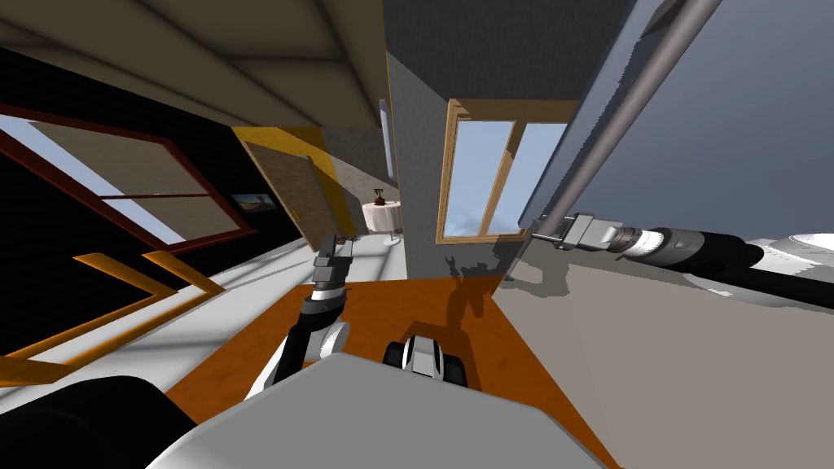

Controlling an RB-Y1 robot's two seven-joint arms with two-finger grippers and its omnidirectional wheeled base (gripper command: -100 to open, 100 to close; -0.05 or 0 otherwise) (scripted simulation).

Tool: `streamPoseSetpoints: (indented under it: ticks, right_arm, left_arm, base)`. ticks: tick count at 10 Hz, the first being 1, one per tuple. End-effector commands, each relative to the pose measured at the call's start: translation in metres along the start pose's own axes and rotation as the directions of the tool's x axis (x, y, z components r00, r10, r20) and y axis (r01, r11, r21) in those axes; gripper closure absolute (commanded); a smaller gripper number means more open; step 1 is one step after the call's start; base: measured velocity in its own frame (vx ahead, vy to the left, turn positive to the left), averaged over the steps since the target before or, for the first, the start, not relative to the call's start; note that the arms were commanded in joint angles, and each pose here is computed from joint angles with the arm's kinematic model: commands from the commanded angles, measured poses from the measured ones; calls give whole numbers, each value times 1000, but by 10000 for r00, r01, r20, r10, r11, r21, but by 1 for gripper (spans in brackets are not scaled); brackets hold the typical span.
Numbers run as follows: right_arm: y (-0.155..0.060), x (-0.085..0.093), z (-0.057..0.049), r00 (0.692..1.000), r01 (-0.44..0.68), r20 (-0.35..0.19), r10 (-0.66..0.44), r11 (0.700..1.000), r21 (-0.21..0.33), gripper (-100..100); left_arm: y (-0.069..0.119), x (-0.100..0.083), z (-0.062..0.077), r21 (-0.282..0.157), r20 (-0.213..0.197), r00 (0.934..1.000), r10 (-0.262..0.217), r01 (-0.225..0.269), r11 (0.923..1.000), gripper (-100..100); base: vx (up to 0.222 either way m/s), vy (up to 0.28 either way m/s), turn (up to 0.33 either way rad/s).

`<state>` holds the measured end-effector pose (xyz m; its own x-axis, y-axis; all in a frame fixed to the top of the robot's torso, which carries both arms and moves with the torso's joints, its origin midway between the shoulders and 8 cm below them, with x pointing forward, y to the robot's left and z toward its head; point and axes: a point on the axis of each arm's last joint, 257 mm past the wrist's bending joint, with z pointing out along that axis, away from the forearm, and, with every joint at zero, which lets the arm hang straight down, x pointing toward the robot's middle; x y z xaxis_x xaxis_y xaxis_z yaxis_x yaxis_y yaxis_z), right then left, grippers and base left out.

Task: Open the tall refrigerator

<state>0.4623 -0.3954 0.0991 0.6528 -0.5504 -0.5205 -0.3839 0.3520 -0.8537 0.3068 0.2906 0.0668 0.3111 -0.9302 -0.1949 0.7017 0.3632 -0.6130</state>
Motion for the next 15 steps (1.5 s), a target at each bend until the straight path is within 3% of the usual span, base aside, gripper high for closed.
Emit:
streamPoseSetpoints:
  ticks: [1, 8, 9, 11, 13, 15]
  right_arm:
    - [9, -21, 8, 9976, 31, 687, -7, 9994, -358, 100]
    - [43, -95, 22, 9528, 371, 3032, 132, 9865, -1596, 100]
    - [35, -91, 24, 9605, 202, 2772, 259, 9866, -1621, -100]
    - [18, -105, 22, 9601, 199, 2784, 264, 9866, -1622, -100]
    - [18, -105, 22, 9601, 199, 2784, 264, 9866, -1622, -100]
    - [6, -116, 20, 9597, 198, 2798, 268, 9865, -1624, -100]
  left_arm:
    - [0, 0, 0, 1, -1, 10000, 1, -1, 10000, 0]
    - [0, 0, 0, 1, -1, 10000, 0, 0, 10000, 0]
    - [0, 0, 0, 1, 0, 10000, 0, 0, 10000, 0]
    - [0, 0, 0, -2, 0, 10000, 2, -2, 10000, 0]
    - [0, 0, 0, -2, -1, 10000, 3, -3, 10000, 0]
    - [0, 0, 0, -1, -1, 10000, 3, -3, 10000, 0]
  base:
    - [-211, -46, 41]
    - [-233, -33, 15]
    - [-108, -6, 9]
    - [29, 26, 13]
    - [53, 1, -4]
    - [24, -7, 11]
